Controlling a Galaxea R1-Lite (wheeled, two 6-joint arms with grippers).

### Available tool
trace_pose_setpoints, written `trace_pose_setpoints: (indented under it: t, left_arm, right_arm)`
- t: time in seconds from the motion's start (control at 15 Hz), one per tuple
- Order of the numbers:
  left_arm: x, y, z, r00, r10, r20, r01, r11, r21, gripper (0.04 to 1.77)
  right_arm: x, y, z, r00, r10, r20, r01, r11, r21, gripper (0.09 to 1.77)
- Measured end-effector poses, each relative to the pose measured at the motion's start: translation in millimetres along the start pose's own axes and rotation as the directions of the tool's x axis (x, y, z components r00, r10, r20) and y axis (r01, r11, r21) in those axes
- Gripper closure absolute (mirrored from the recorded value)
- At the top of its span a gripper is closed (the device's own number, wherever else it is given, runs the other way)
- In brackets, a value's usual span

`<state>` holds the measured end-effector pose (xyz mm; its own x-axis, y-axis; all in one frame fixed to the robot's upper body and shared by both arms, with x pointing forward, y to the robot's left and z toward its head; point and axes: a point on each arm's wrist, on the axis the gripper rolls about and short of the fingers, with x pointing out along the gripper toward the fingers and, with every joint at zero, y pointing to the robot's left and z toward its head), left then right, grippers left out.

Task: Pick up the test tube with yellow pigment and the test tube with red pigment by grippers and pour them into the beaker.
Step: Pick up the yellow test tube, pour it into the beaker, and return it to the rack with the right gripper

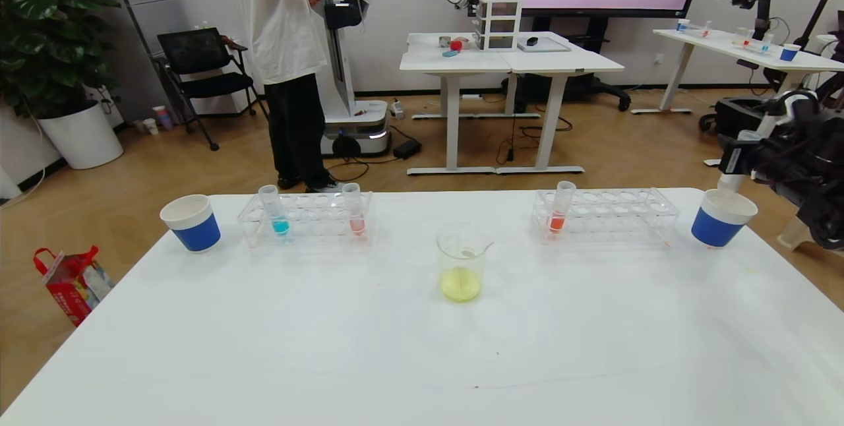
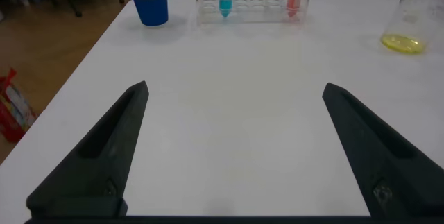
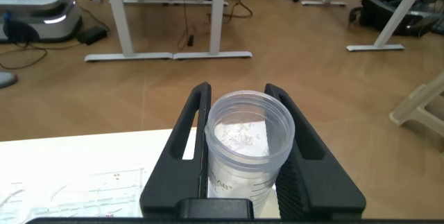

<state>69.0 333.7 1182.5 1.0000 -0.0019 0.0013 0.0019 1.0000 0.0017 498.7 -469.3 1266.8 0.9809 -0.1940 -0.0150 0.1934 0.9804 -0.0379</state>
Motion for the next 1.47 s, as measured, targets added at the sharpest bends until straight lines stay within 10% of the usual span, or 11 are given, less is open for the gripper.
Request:
trace_pose_setpoints:
  t: [1.07,1.33,1.47]
  left_arm:
    - [0.0,0.0,0.0,1.000,0.000,0.000,0.000,1.000,0.000,0.06]
    - [0.0,0.0,0.0,1.000,0.000,0.000,0.000,1.000,0.000,0.06]
    - [0.0,0.0,0.0,1.000,0.000,0.000,0.000,1.000,0.000,0.06]
  right_arm:
    - [18.3,-28.5,-47.8,0.999,-0.054,0.002,0.054,0.999,0.001,1.28]
    - [17.1,-30.9,-54.3,0.998,-0.066,-0.011,0.066,0.998,0.001,0.19]
    - [16.2,-29.5,-53.0,0.998,-0.065,-0.010,0.065,0.998,0.000,0.13]
